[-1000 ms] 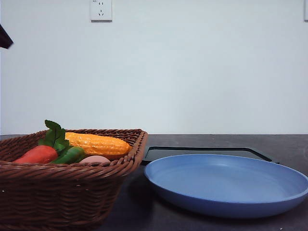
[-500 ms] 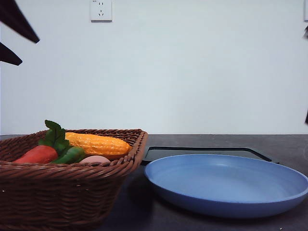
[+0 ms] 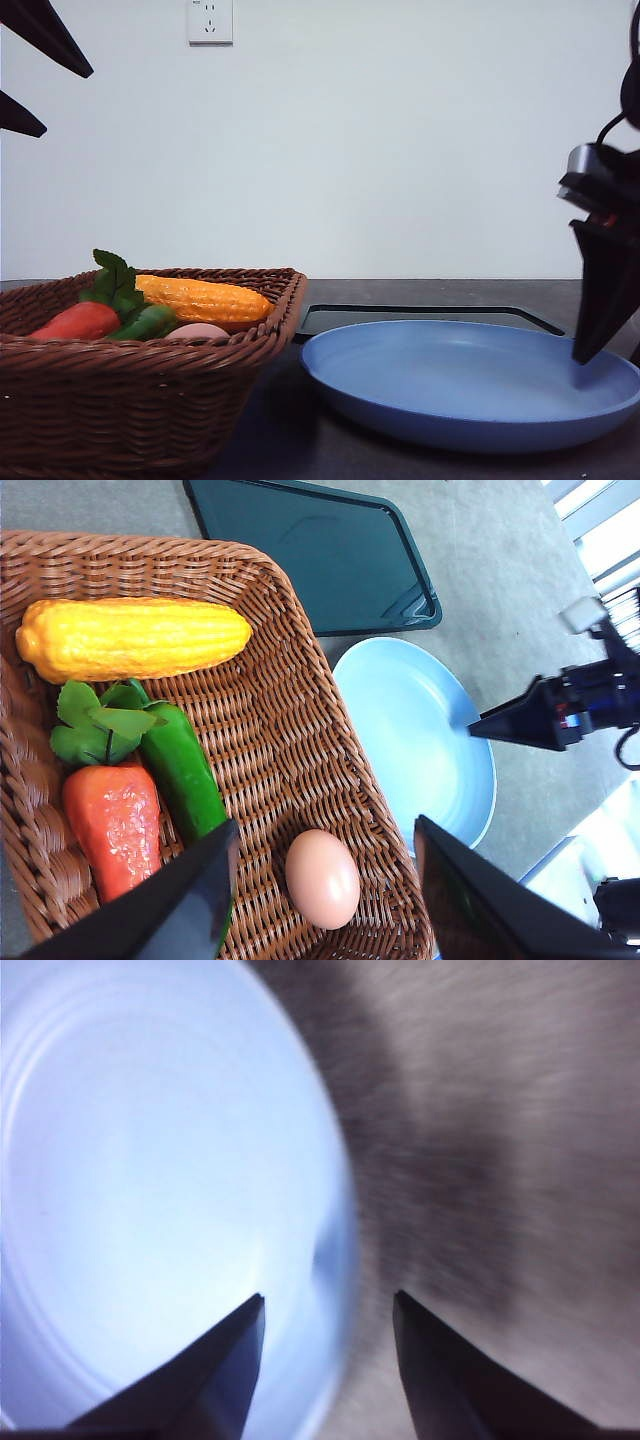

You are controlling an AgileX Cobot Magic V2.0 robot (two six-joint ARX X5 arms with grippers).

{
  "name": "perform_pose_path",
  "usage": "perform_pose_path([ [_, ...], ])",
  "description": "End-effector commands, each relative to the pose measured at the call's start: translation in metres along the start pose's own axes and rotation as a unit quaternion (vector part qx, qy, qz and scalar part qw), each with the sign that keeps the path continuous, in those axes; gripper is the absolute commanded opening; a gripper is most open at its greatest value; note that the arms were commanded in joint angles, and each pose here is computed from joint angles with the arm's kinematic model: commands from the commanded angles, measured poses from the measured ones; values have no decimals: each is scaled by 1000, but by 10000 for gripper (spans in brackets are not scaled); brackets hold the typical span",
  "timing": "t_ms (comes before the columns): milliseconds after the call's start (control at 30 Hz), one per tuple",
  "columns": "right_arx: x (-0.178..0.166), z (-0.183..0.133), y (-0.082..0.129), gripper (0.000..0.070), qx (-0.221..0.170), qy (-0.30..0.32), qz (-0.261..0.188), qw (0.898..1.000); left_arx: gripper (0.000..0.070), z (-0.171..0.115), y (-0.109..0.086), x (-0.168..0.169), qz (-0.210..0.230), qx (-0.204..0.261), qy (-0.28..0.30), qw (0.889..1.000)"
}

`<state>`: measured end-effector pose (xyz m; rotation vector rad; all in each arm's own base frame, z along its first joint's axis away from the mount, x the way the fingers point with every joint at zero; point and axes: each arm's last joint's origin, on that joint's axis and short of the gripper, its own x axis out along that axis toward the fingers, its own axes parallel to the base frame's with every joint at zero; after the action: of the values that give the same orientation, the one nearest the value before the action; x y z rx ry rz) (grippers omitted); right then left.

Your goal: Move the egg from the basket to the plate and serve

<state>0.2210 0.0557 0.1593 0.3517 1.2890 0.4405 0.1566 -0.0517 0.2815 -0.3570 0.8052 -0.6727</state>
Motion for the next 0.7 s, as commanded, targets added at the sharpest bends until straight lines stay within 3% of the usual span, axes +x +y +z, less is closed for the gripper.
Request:
perform_pose_path([
  [0,5,1,0,207,6,6,4,1000,359,4,-3,-1,-5,5,-5,1000],
  [200,7,3,-1,0,16,-2,-13,1000,359,5,-2,0,-5,2,-4,1000],
  [400,6,3,0,0,16,-2,-14,1000,394,4,-5,2,-17,4,3,1000],
  [667,-12,-3,7,0,9,-15,-11,1000,415,-5,-27,14,-60,5,46,997],
])
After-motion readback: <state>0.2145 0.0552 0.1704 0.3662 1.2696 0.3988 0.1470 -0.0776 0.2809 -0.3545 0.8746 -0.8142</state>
